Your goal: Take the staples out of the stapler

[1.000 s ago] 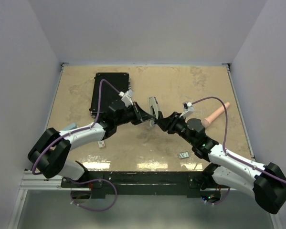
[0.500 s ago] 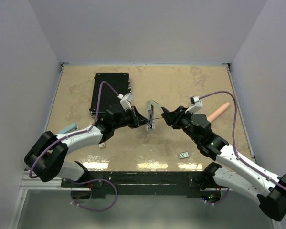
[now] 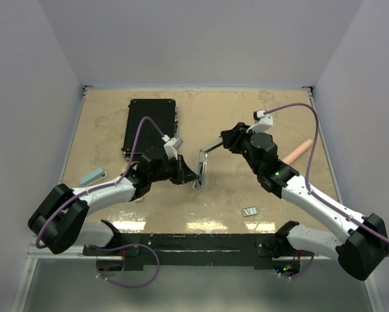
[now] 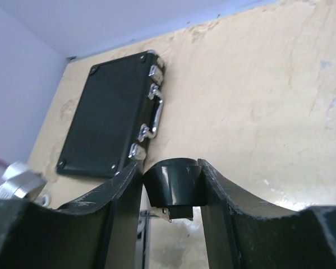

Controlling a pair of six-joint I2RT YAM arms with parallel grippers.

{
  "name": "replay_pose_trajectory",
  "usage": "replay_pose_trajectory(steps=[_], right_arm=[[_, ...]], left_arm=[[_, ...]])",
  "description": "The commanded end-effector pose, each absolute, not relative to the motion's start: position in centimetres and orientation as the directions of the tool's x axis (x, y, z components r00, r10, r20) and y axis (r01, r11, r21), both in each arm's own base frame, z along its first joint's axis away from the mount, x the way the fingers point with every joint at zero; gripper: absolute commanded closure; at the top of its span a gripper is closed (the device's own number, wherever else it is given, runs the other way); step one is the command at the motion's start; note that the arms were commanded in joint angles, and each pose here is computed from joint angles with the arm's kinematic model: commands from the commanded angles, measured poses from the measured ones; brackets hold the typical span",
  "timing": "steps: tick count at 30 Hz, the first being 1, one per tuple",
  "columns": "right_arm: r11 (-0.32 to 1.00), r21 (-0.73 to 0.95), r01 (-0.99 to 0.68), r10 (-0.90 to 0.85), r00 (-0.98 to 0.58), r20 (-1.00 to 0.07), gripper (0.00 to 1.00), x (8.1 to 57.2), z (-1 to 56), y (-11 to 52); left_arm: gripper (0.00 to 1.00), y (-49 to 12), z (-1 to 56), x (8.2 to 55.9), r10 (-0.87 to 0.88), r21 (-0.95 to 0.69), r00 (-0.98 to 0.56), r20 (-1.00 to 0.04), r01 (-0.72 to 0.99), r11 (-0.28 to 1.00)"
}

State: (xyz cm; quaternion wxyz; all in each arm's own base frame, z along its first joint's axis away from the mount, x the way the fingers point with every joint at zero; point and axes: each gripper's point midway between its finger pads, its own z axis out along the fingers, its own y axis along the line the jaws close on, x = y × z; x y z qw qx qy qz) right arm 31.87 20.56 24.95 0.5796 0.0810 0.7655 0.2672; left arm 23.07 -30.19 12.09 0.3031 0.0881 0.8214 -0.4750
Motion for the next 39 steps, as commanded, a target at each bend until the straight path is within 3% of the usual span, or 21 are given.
replay_pose_trajectory(steps=[1, 12, 19, 28, 39], right_arm=[[0.859, 0.466, -0.212, 0.433, -0.187, -0.882, 0.53, 34.6, 28.6, 20.4], [0.855, 0.438, -0.277, 0.364, -0.281, -0.888, 0.42, 37.6, 24.9, 22.9], [0.825, 0.444, -0.349, 0.327, -0.347, -0.879, 0.36, 39.0, 22.9, 25.2], [0.783, 0.496, -0.375, 0.340, -0.410, -0.846, 0.36, 41.3, 20.4, 25.9], [0.758, 0.534, -0.374, 0.346, -0.463, -0.816, 0.35, 41.5, 18.5, 25.2]], left_arm=[[1.00, -31.6, 16.2, 21.3, -0.054, -0.634, -0.670, -0.740, 0.669, 0.388], [1.00, -31.1, 16.1, 24.1, -0.014, -0.475, -0.544, -0.839, 0.720, 0.506], [1.00, -31.2, 16.6, 25.7, 0.086, -0.259, -0.367, -0.926, 0.785, 0.563], [1.00, -30.8, 14.9, 28.5, 0.288, -0.021, -0.287, -0.913, 0.741, 0.671], [1.00, -28.8, 12.6, 29.8, 0.507, 0.281, -0.240, -0.828, 0.604, 0.746]])
